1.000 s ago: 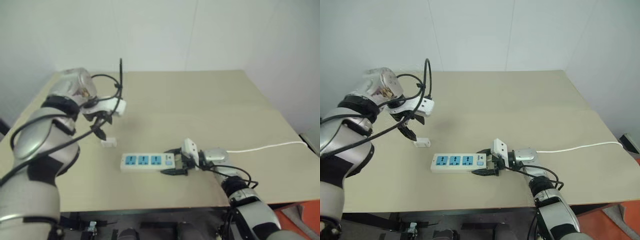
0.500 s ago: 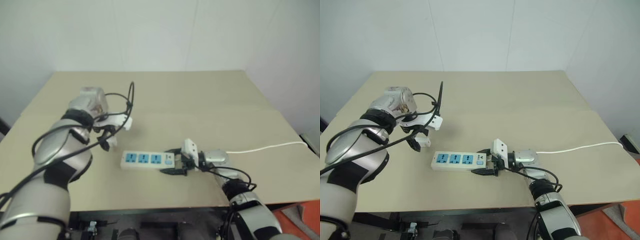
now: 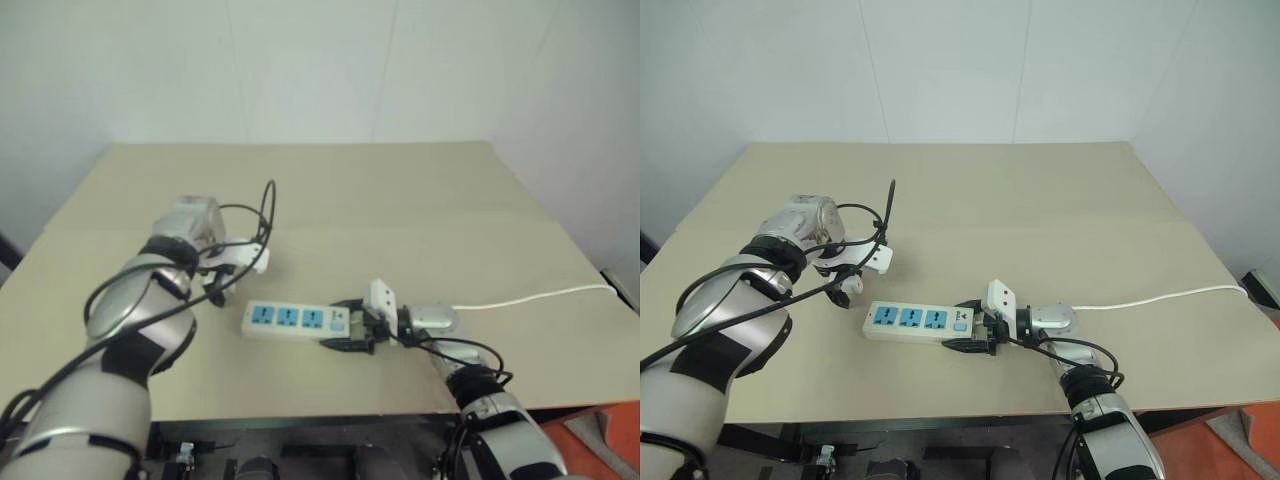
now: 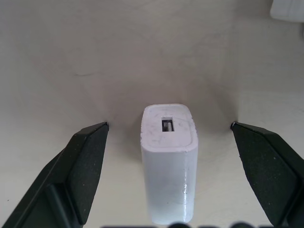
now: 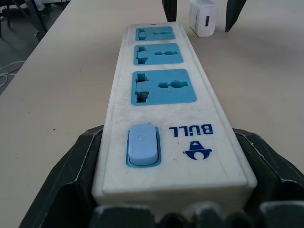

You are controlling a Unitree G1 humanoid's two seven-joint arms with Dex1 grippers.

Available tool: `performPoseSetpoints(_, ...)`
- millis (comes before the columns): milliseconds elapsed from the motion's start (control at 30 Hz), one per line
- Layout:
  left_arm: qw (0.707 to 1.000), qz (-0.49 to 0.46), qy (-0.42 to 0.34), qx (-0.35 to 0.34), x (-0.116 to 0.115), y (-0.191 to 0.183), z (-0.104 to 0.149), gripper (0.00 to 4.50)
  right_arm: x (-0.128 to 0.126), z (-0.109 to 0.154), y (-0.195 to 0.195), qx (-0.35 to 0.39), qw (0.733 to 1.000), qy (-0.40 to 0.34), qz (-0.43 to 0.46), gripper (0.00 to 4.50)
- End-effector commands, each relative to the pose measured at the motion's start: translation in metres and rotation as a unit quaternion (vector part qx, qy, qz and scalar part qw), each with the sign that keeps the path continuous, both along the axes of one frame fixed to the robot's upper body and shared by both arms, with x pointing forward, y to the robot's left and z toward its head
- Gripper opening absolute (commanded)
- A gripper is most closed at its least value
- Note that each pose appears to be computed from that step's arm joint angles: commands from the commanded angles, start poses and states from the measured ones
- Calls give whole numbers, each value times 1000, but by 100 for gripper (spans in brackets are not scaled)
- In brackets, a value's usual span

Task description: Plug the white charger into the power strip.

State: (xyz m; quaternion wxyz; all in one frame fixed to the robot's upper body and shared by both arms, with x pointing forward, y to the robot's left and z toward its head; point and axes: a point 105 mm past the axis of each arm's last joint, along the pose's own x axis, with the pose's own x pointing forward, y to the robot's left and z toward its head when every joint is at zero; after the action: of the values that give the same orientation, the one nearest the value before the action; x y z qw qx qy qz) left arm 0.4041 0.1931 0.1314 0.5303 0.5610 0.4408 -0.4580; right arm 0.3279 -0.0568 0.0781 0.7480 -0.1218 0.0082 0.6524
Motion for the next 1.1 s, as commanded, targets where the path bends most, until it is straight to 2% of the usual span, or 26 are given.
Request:
performPoseSetpoints(33, 1000, -9, -16, -11, 4, -7, 3, 450, -4, -2, 3, 7, 1000, 10, 6, 341)
performPoseSetpoints(67, 1000, -9, -17, -12, 4, -7, 4, 412, -4, -2, 4, 7, 1000, 10, 6, 341)
performPoseSetpoints(200, 1000, -12, -21, -18, 6, -10, 5, 314, -4, -2, 4, 7, 1000, 10, 5, 341)
performPoseSetpoints(433, 999, -20, -24, -25, 6, -14, 7, 109, -3, -3, 4, 6, 1000, 13, 5, 341)
performPoseSetpoints(633, 998, -28, -31, -55, 8, -21, 19, 102, -4, -3, 5, 6, 1000, 15, 7, 341)
performPoseSetpoints(833, 975, -50, -73, -203, 10, -40, 62, 102, -3, -2, 10, 6, 1000, 17, 19, 341)
performPoseSetpoints(900, 949, -52, -93, -296, 10, -49, 80, 102, -3, -2, 11, 5, 1000, 17, 24, 341)
performPoseSetpoints(967, 907, -60, -118, -399, 10, -57, 101, 102, -3, -2, 13, 5, 999, 17, 28, 341)
performPoseSetpoints(1000, 894, -59, -126, -426, 10, -59, 107, 102, -3, -2, 13, 5, 999, 17, 30, 341)
performPoseSetpoints(1100, 828, -54, -128, -543, 4, -62, 135, 102, -4, -4, 13, 1, 999, 19, 37, 341)
